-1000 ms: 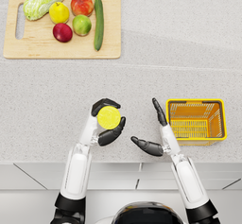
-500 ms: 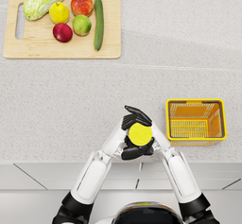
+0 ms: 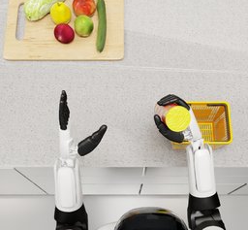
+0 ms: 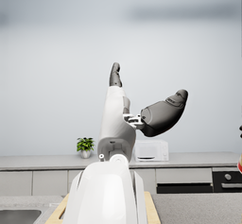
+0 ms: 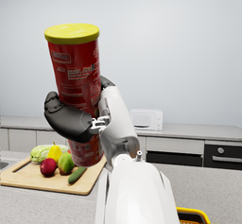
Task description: Pick up the red potato chip and place it into the yellow basket
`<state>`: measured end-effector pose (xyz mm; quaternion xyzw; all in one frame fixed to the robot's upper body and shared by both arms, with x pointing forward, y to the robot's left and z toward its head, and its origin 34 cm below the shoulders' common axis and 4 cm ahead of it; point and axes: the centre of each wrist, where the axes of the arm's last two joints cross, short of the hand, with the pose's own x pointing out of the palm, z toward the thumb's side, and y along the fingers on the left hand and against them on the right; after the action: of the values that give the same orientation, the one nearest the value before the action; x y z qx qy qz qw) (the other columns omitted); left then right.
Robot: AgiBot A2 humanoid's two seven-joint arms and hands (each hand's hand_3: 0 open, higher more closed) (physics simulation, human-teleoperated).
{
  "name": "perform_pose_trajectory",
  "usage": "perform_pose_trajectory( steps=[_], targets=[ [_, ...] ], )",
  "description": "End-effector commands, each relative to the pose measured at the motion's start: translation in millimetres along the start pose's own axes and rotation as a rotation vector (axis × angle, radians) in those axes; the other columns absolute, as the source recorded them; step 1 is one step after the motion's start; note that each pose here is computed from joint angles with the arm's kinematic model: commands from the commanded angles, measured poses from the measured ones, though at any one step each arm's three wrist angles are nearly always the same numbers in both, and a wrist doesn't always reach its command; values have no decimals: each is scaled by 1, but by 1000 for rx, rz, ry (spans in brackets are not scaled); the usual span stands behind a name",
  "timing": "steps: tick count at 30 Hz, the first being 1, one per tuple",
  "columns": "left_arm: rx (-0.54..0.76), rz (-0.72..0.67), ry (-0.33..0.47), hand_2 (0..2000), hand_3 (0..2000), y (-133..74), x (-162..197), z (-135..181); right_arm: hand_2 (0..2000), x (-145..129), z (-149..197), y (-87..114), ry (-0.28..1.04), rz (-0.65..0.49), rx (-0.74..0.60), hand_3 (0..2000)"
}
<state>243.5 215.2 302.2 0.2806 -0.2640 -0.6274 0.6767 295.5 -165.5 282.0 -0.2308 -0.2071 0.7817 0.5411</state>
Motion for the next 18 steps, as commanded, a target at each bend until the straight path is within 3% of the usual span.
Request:
perform_pose_trajectory(
  steps=[1, 5, 8, 11, 14, 15, 16, 18],
  targets=[
    [-84, 203, 53, 0, 0, -12, -48, -18, 2000, -51, 31, 6, 66, -177, -107, 2000],
    [-106, 211, 64, 0, 0, -10, -53, -25, 2000, -79, 31, 25, 84, -277, -91, 2000],
    [-85, 230, 81, 0, 0, -8, -61, -19, 2000, -82, 17, 41, 63, -300, -38, 2000],
    [-91, 234, 84, 0, 0, -10, -62, -20, 2000, -78, 4, 51, 8, -341, 202, 2000],
    [-89, 215, 81, 0, 0, -9, -58, -20, 2000, -76, 2, 58, -17, -380, 311, 2000],
    [-89, 211, 80, 0, 0, -9, -57, -20, 639, -76, -1, 59, -23, -379, 338, 1673],
    [-95, 206, 78, 0, 0, -9, -56, -21, 0, -75, 1, 60, -28, -414, 346, 1347],
    [-91, 200, 79, 0, 0, -9, -55, -21, 0, -79, 10, 54, -21, -480, 325, 693]
  ],
)
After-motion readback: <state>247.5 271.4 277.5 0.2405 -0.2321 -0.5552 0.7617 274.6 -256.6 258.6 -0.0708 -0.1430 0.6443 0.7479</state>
